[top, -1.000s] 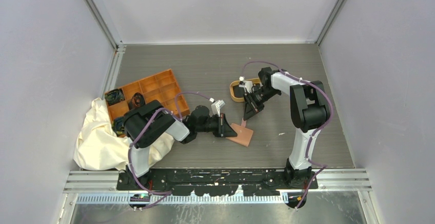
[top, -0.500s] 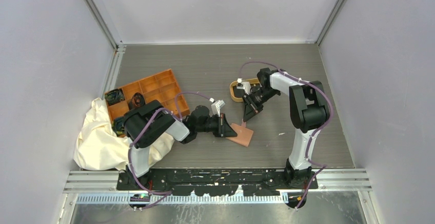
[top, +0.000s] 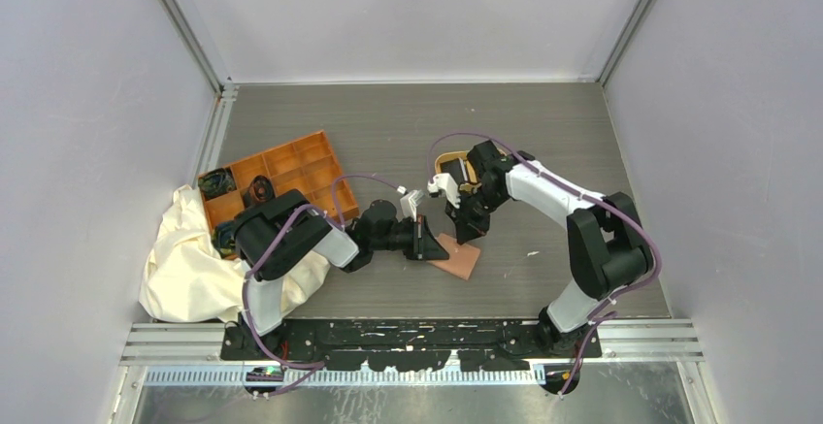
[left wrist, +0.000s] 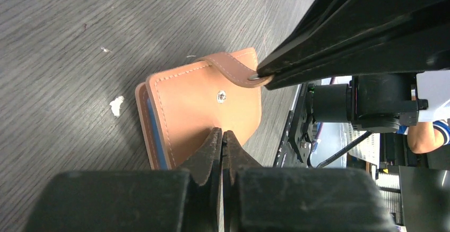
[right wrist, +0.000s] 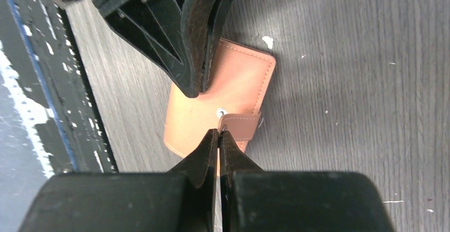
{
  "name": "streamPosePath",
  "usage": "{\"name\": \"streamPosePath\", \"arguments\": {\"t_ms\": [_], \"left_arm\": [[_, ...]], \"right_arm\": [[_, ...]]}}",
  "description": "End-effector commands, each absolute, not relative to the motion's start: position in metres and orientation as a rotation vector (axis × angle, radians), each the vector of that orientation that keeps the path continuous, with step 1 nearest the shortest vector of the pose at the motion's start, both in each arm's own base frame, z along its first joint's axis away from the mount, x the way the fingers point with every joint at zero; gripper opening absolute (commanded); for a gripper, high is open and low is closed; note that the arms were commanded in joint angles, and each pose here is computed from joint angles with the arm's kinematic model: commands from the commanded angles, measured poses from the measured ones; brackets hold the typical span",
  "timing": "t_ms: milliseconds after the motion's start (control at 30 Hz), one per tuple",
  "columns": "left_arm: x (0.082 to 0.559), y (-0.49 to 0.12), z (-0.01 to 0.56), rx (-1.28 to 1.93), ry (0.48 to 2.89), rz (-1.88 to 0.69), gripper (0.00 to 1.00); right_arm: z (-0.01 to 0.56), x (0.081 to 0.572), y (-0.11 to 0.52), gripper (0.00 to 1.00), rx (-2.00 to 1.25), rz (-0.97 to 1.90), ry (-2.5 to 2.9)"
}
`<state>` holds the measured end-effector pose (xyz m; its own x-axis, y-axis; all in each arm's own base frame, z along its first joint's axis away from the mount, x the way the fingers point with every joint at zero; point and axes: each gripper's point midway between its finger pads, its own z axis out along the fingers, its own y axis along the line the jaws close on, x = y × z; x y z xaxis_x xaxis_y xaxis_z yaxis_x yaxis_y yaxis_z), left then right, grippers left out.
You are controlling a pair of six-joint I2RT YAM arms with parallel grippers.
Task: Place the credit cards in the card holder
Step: Close the card holder at the center of the board.
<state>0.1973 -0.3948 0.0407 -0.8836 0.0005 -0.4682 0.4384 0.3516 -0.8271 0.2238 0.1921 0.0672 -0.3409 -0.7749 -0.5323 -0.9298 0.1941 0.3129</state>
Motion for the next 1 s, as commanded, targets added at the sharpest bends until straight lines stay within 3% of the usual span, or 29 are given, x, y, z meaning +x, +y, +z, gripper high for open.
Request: {"name": "streamPosePath", "arguments": {"t_ms": [0,967], "left_arm": [[0.198,-0.396,0.046,0.385,2.199,-1.556,0.0],[0.199,-0.396,0.044,0.366,2.196,-1.588,0.0]], "right_arm": [[0.065,0.229,0.191,0.02,-1.733,0.73,2.1],[0.051,0.212,0.205,0.01,-1.935,0.528,1.933]]}}
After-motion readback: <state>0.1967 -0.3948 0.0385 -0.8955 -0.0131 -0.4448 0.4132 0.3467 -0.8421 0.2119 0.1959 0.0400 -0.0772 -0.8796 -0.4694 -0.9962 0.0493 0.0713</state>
